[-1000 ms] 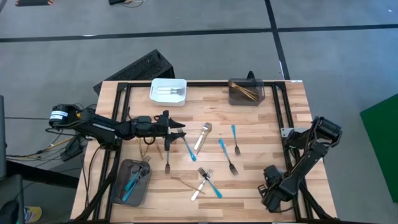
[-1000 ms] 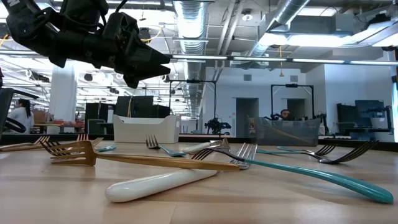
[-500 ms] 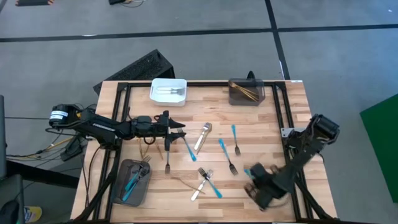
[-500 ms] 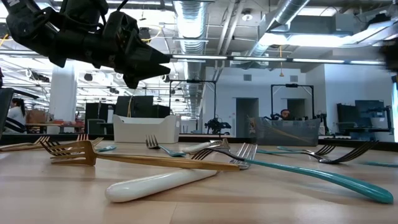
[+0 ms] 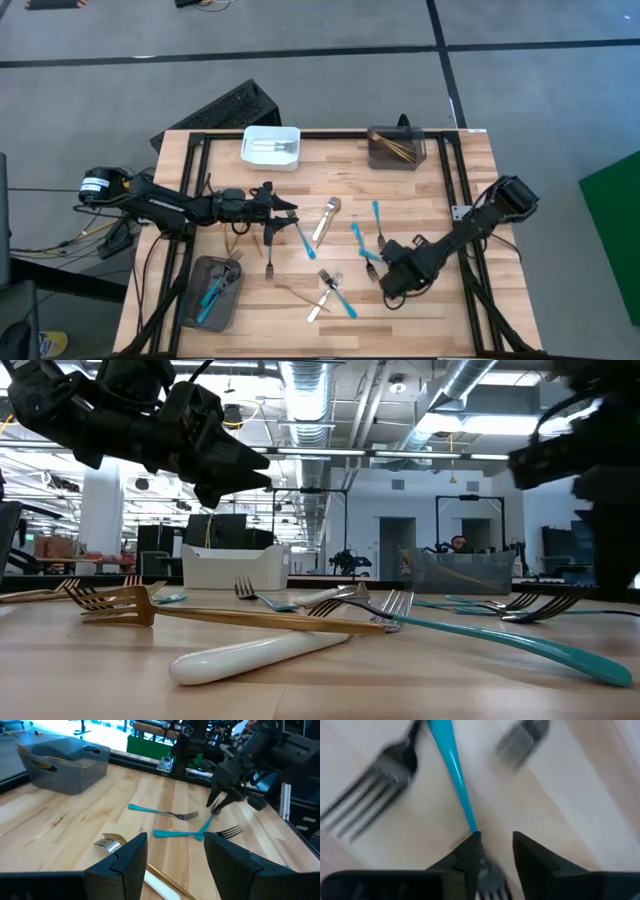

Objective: Sort silverware by color (type)
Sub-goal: Put the blue fork into the bottom black bin

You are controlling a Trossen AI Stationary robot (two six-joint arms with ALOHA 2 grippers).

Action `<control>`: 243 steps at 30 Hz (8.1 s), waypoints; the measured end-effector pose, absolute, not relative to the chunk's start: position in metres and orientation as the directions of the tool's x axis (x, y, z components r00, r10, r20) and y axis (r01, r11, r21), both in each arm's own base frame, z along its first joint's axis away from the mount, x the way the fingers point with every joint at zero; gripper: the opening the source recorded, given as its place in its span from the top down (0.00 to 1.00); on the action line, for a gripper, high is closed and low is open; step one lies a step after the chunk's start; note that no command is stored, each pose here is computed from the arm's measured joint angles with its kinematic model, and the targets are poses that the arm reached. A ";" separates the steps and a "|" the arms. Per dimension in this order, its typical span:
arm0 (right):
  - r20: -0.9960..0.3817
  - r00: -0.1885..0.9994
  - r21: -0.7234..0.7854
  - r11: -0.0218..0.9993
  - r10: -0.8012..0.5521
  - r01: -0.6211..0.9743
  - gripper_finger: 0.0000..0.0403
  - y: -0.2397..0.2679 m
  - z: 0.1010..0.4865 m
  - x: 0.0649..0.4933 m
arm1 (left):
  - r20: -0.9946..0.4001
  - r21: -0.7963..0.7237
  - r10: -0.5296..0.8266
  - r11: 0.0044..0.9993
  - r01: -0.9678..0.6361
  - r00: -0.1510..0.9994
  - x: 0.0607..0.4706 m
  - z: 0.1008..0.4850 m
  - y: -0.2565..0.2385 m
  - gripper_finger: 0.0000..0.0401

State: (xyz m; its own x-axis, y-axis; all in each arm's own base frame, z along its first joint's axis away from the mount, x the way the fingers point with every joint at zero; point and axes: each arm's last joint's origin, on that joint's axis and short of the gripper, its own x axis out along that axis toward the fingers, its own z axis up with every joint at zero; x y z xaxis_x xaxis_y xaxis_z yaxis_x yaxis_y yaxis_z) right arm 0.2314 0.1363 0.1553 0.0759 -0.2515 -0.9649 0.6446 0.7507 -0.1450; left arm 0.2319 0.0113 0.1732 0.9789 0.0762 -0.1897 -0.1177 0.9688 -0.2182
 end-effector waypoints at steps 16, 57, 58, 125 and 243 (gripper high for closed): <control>-0.994 0.077 -0.040 0.906 -0.080 0.421 0.70 0.111 0.129 0.238 | -0.186 -0.258 0.074 0.958 -0.121 0.980 0.232 0.173 0.004 0.54; -0.144 0.986 0.171 0.979 -0.084 0.109 0.95 0.046 0.205 0.351 | 0.042 -0.178 0.075 0.982 -0.067 0.996 0.234 0.196 -0.017 0.54; -0.137 0.987 0.172 0.979 -0.083 0.107 0.95 0.046 0.202 0.353 | 0.047 -0.176 0.076 0.982 -0.066 0.996 0.235 0.197 -0.017 0.54; -0.607 0.643 0.089 0.764 -0.467 0.639 0.75 0.002 0.214 0.287 | -0.798 -0.501 -0.222 0.761 -0.413 0.560 0.112 0.225 -0.067 0.83; -0.176 0.947 0.330 0.922 0.269 -0.201 0.87 0.042 0.238 0.331 | 0.056 0.192 -0.265 0.949 0.250 0.963 0.281 0.213 -0.033 0.99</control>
State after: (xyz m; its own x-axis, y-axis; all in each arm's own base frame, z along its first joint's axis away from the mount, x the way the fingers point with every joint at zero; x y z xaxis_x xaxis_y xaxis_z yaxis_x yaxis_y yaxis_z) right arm 0.3314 0.0421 0.2380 0.9469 0.2692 -0.1756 -0.2011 0.9224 0.3298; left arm 0.2808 -0.0335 0.2133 0.9627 -0.2646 0.0563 0.2496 0.9491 0.1922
